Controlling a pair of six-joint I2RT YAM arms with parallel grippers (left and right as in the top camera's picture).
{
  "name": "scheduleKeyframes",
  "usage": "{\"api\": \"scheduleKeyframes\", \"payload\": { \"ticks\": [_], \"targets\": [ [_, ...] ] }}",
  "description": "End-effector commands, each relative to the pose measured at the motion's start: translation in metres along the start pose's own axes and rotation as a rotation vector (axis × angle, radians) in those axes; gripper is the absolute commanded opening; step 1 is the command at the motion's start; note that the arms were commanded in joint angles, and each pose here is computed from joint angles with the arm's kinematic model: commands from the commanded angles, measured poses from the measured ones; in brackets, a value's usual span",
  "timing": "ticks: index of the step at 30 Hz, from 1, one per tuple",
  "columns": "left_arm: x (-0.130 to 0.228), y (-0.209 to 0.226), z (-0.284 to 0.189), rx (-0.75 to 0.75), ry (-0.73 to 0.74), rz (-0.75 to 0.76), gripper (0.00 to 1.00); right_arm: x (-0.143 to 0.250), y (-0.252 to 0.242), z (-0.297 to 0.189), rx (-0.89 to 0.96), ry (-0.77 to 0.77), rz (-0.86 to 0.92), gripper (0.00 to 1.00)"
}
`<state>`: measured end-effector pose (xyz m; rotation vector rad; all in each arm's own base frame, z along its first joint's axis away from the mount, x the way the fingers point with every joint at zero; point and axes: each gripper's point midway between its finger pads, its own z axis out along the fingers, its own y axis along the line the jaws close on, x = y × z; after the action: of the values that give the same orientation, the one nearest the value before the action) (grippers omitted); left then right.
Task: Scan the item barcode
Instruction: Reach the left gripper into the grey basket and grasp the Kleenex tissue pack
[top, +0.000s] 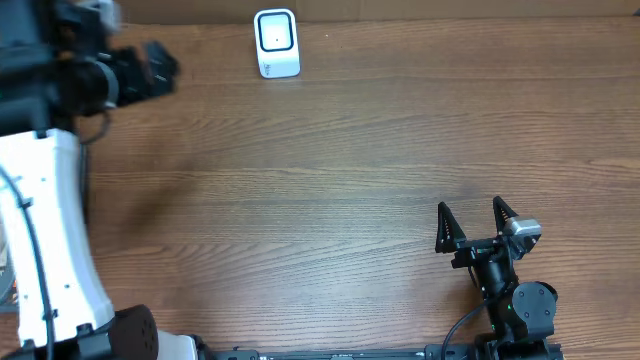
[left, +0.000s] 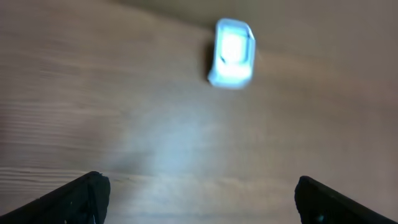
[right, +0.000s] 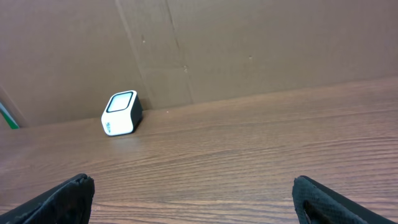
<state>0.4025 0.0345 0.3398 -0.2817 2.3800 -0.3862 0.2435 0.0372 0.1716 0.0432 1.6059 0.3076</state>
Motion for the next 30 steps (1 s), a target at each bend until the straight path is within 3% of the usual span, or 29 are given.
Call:
{"api": "scheduleKeyframes", "payload": {
  "ticks": [1,7,10,16,20,26,30],
  "targets": [
    [-0.037,0.038,-0.048,-0.087,-0.164,-0.172,1.0,0.001,0.0,0.0,0.0,-0.006,-0.004,1.0],
    [-0.05,0.119,-0.101,-0.237,-0.304,-0.399,1.0,0.001,0.0,0.0,0.0,-0.005,-0.004,1.0],
    [-0.033,0.169,-0.118,-0.385,-0.313,-0.548,1.0,0.001,0.0,0.0,-0.001,-0.006,-0.004,1.0],
    [0.016,0.249,-0.125,-0.681,-0.199,-0.701,0.9,0.002,0.0,0.0,0.0,-0.005,-0.004,1.0],
    [0.036,0.277,-0.104,-0.711,-0.104,-0.76,0.83,0.002,0.0,0.0,0.0,-0.005,-0.004,1.0],
    [0.055,0.304,-0.07,-0.72,0.013,-0.807,0.81,0.001,0.0,0.0,0.0,-0.006,-0.004,1.0],
    [0.068,0.319,-0.047,-0.719,0.091,-0.829,0.73,0.001,0.0,0.0,0.0,-0.006,-0.004,1.0]
  ]
}}
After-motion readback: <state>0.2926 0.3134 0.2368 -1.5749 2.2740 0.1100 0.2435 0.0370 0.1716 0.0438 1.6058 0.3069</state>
